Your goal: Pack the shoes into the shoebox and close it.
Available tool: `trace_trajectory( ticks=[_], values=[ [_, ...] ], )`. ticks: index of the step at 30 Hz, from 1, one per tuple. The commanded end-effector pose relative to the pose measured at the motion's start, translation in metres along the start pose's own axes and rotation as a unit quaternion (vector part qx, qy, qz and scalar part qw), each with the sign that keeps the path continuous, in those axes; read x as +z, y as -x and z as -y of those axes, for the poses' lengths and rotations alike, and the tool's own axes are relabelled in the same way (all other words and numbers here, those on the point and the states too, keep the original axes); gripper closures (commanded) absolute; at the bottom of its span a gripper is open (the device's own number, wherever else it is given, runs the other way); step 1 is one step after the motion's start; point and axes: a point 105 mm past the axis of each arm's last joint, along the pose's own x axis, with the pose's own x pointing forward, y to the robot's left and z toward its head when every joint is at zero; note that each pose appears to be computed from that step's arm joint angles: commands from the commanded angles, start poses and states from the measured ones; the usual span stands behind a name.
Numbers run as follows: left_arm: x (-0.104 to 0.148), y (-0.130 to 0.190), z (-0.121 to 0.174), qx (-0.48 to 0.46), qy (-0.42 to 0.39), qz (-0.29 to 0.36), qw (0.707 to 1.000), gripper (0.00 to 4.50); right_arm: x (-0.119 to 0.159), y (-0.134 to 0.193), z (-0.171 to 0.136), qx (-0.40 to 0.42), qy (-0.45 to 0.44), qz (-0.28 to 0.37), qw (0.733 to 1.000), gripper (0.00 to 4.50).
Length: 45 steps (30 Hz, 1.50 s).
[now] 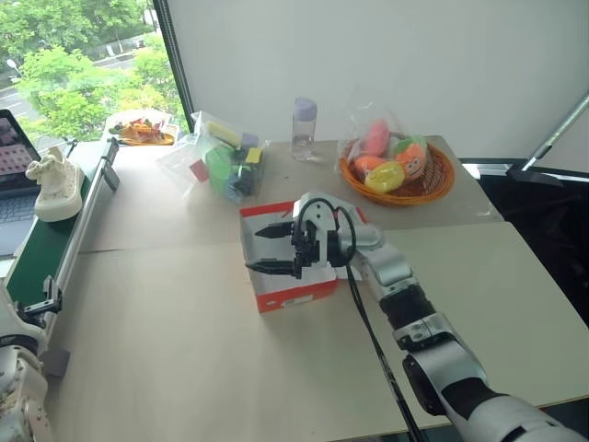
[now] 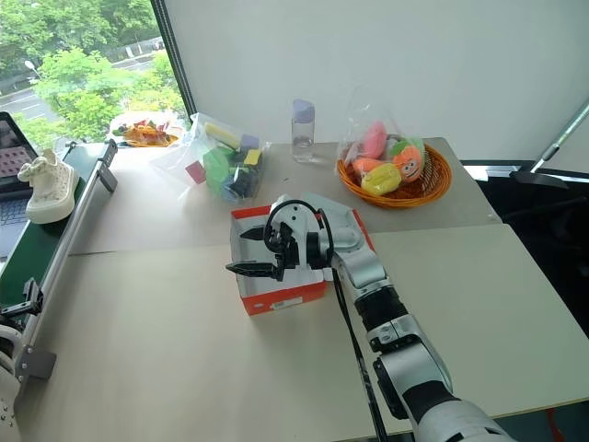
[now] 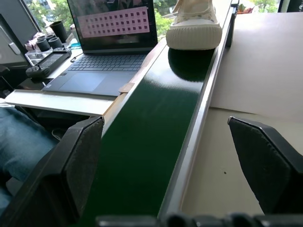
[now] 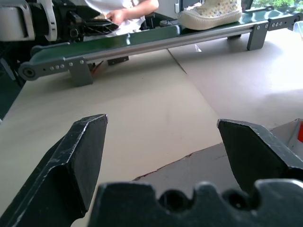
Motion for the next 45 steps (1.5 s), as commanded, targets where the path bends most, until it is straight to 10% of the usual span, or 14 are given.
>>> trace_trajectory(
  ticks=[1, 20, 30, 42, 45],
  values=[
    [0.025, -0.009, -0.02, -0.004, -0.004, 0.041, 0.999, 0.0, 0.011, -0.003, 0.01, -0.017, 0.045, -0.003, 0.999, 0.09],
    [0.06, -0.066, -0.028, -0.04, 0.003, 0.06, 0.997, 0.0, 0.01, -0.002, 0.008, -0.017, 0.048, -0.002, 0.999, 0.09],
    [0.005, -0.068, -0.021, -0.058, 0.054, -0.063, 0.995, 0.0, 0.007, 0.007, 0.011, -0.033, 0.053, -0.012, 0.998, 0.09],
    [0.039, -0.059, 0.012, -0.101, 0.085, 0.011, 0.991, 3.99, 0.008, 0.009, 0.011, -0.034, 0.057, -0.018, 0.998, 0.0],
    [0.059, -0.055, 0.022, -0.113, 0.083, 0.04, 0.989, 4.25, 0.01, 0.009, 0.011, -0.035, 0.054, -0.015, 0.998, 0.0]
  ],
)
